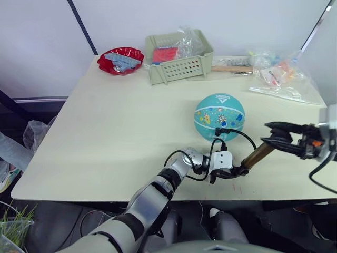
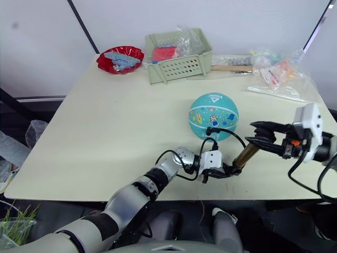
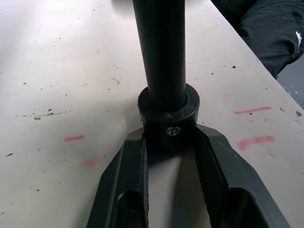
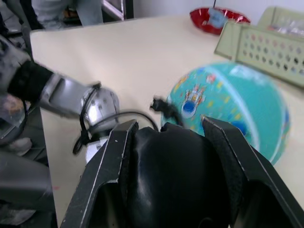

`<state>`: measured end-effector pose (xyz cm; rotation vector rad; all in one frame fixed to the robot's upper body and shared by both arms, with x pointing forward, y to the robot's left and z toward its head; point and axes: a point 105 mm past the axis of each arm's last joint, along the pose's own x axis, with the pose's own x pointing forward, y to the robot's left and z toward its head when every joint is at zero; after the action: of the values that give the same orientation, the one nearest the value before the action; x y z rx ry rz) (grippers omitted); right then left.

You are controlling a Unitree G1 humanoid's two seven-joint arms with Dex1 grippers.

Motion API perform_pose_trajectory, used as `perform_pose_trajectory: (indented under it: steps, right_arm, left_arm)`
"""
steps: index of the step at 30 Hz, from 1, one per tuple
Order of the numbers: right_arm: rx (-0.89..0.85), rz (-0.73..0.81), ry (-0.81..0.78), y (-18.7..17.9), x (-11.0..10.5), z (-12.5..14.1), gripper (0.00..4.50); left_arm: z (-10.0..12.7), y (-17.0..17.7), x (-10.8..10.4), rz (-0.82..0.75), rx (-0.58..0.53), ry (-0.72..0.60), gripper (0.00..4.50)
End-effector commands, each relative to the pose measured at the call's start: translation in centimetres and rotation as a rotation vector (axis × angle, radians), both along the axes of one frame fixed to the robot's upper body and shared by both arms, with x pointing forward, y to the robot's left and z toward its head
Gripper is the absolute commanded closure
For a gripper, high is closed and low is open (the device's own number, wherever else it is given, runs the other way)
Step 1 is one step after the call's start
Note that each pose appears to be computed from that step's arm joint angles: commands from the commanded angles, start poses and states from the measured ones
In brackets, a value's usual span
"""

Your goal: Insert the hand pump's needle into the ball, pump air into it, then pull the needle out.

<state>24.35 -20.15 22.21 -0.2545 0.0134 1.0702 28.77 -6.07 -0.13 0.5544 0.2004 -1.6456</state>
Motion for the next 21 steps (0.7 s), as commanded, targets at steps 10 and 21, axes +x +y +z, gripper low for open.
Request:
perform_pose_trajectory:
  steps: [10, 21]
  right_arm:
    - [0.010, -0.005, -0.133, -0.2, -1.5, 7.0, 2.87]
    - [-0.120, -0.049, 0.067, 0.3, 0.2, -5.0, 2.87]
  left_arm:
    - [-4.0, 2.8, -1.2, 0.029, 0.158, 0.091, 3.52]
    - [-4.0, 2.6, -1.2, 0.037, 0.150, 0.093, 3.52]
